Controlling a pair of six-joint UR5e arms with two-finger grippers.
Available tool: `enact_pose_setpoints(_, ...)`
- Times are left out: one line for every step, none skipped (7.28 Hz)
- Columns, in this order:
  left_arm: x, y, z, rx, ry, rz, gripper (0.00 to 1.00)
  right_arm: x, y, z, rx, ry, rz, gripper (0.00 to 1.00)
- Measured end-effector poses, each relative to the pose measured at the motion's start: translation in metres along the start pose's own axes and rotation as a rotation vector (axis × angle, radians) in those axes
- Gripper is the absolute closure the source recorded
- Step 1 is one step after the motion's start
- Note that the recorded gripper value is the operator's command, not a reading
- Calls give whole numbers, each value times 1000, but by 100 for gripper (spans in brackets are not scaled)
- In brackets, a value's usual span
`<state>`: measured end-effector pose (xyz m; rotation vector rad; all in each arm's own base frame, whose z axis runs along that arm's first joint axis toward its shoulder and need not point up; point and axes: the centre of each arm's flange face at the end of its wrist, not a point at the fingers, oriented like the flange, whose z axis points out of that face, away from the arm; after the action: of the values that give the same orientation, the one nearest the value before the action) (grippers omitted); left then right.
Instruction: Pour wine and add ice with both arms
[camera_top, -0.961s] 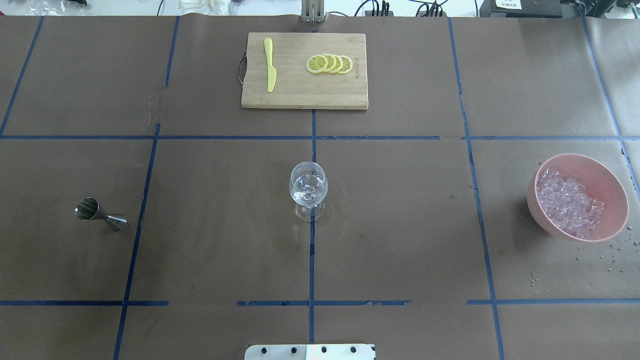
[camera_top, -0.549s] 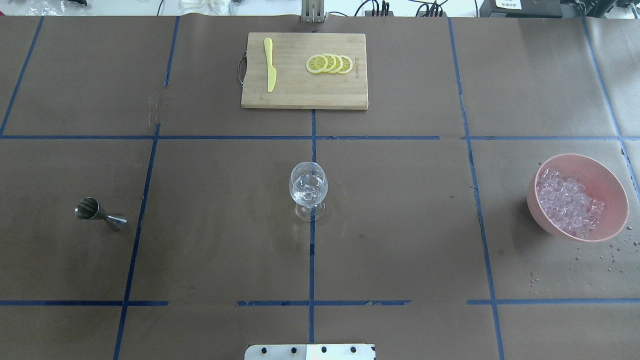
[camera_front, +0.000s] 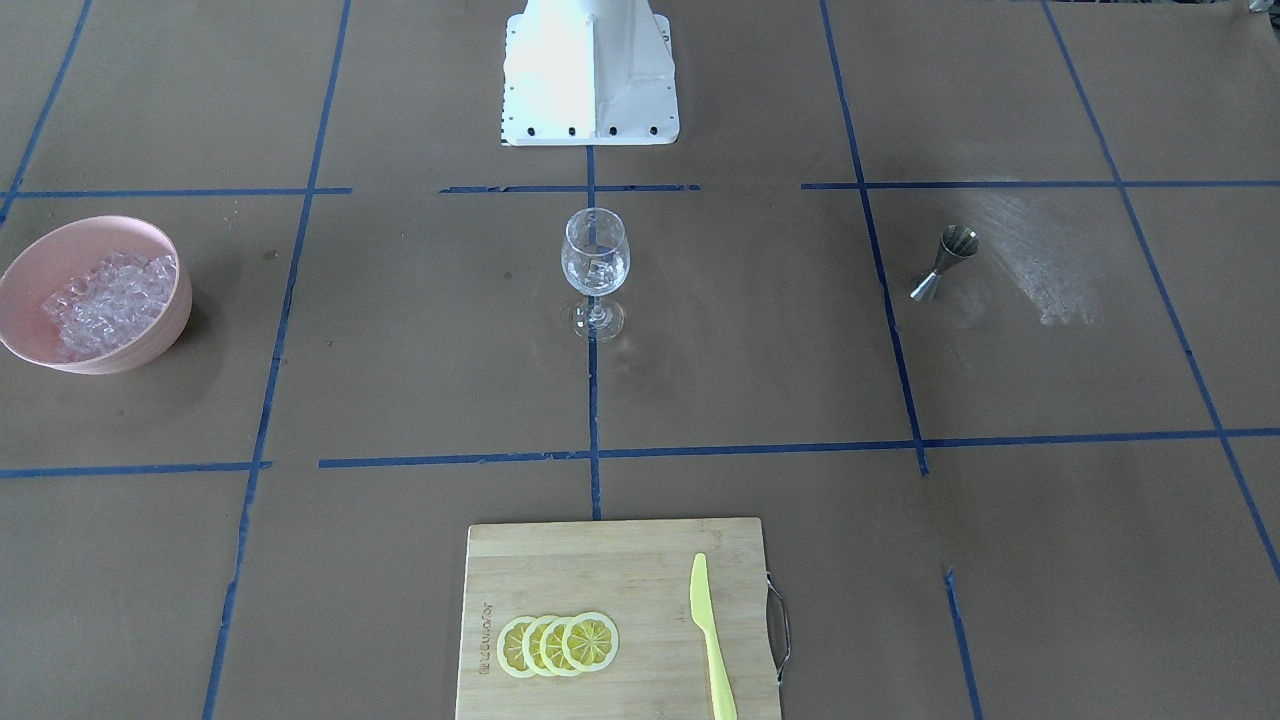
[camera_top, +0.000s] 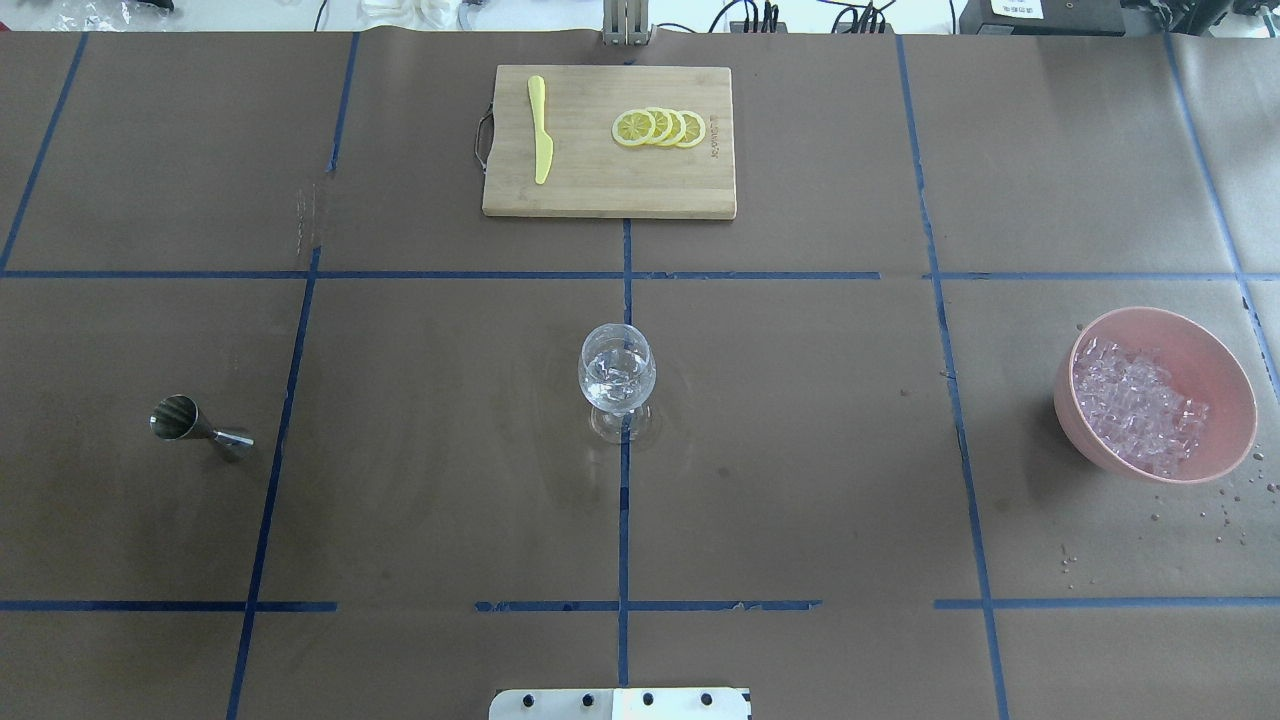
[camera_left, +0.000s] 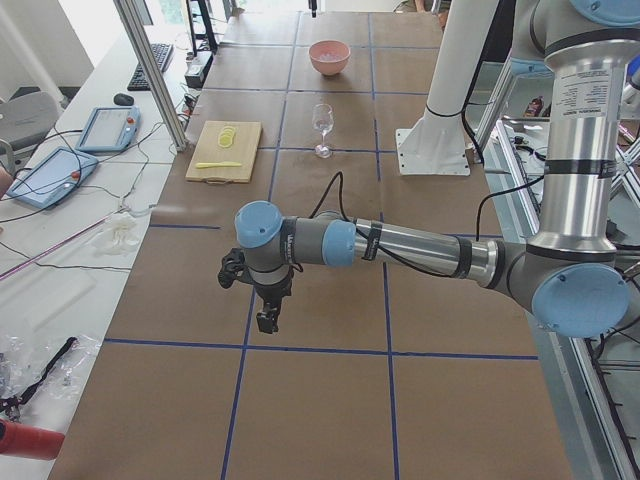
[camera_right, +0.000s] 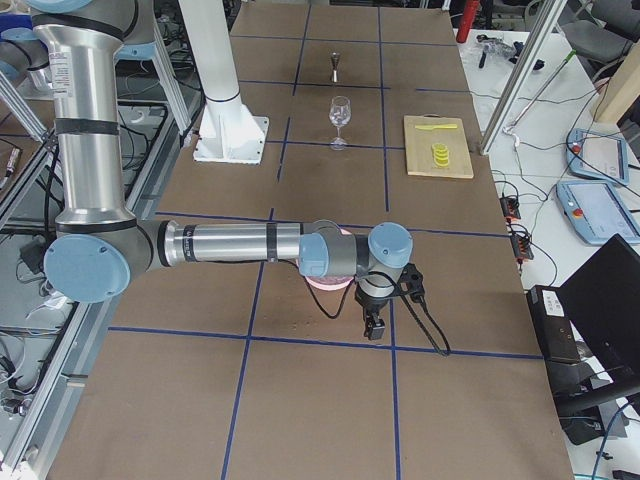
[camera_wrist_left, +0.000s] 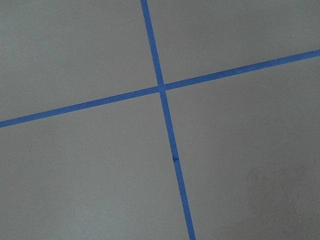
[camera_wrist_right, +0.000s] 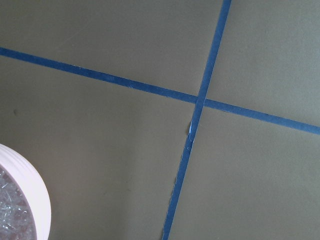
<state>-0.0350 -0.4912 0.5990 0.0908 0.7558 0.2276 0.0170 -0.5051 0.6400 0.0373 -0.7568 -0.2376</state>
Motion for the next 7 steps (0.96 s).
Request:
enact_pose_setpoints(-2, 0, 3, 10, 10, 9, 0, 0, 2, 2, 0, -15, 7, 0)
enact_pose_setpoints(-2, 0, 4, 14, 14, 12, 0, 0, 4, 3, 0, -21, 10, 0)
enact_pose_setpoints(-2, 0, 4, 15, 15, 13, 0, 1, 7, 4, -2, -23, 14, 0)
enact_pose_setpoints(-2, -1, 4, 17, 15, 13, 0, 2, 9, 6, -6, -23, 18, 0)
enact_pose_setpoints(-1, -1, 3, 19, 15, 14, 0, 3, 9, 7, -6, -22, 18, 0)
enact_pose_setpoints(0, -2, 1, 21, 15, 15, 0, 2, 8, 5, -4, -21, 15, 0)
enact_pose_setpoints(2, -2, 0, 23, 15, 15, 0, -1, 6, 2, 3, -21, 9, 0)
